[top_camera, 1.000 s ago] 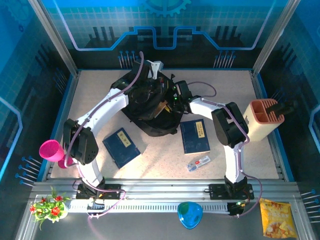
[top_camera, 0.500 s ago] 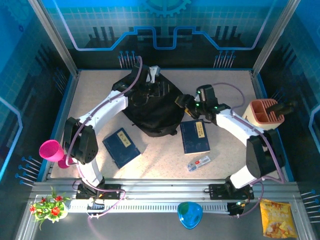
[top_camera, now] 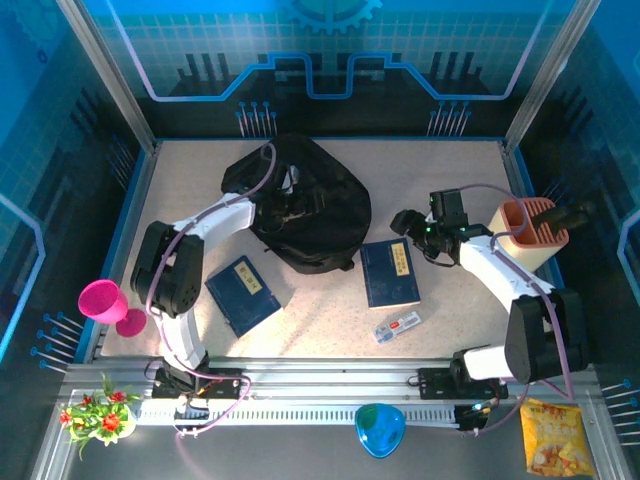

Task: Pack the student bag
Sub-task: Move the student bag to the top-center of the table, then move the book to the center of the table, then pick up the book at the center of the table.

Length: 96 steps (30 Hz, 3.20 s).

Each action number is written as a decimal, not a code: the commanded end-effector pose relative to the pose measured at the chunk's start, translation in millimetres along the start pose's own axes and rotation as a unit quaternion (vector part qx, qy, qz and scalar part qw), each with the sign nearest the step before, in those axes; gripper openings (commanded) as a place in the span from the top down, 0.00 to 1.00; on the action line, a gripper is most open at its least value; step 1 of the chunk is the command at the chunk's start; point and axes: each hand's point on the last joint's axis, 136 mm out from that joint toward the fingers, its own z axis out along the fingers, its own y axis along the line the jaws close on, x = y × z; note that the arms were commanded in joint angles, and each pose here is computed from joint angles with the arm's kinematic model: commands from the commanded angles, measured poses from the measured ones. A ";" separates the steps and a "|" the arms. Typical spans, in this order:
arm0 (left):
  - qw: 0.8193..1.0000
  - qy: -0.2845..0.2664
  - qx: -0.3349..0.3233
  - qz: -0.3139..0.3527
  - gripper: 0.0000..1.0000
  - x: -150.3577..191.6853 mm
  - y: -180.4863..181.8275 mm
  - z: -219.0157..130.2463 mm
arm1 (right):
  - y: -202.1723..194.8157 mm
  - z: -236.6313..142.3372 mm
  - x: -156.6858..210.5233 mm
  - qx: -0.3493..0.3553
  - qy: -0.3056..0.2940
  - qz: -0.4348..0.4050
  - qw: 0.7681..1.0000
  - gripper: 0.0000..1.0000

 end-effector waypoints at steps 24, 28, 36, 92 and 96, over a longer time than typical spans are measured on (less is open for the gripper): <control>0.998 -0.052 -0.024 0.001 0.10 -62.2 10.2 -23.2 | -40.0 71.9 31.8 0.060 0.090 0.041 0.993 0.32; 0.999 -0.029 0.007 -0.011 0.09 -29.7 -27.8 -33.8 | -17.2 55.2 8.8 0.020 0.061 0.026 0.998 0.32; 0.997 0.036 0.055 -0.041 0.04 50.2 -95.1 -22.8 | -34.0 19.4 -1.2 0.060 0.028 -0.042 0.997 0.32; 0.953 0.238 0.175 -0.063 0.52 168.0 -174.4 71.2 | -81.1 40.8 62.2 0.082 0.192 -0.055 0.977 0.68; 0.947 0.227 0.226 -0.035 0.56 163.5 -191.8 52.4 | -81.7 40.4 57.3 0.076 0.185 -0.043 0.979 0.72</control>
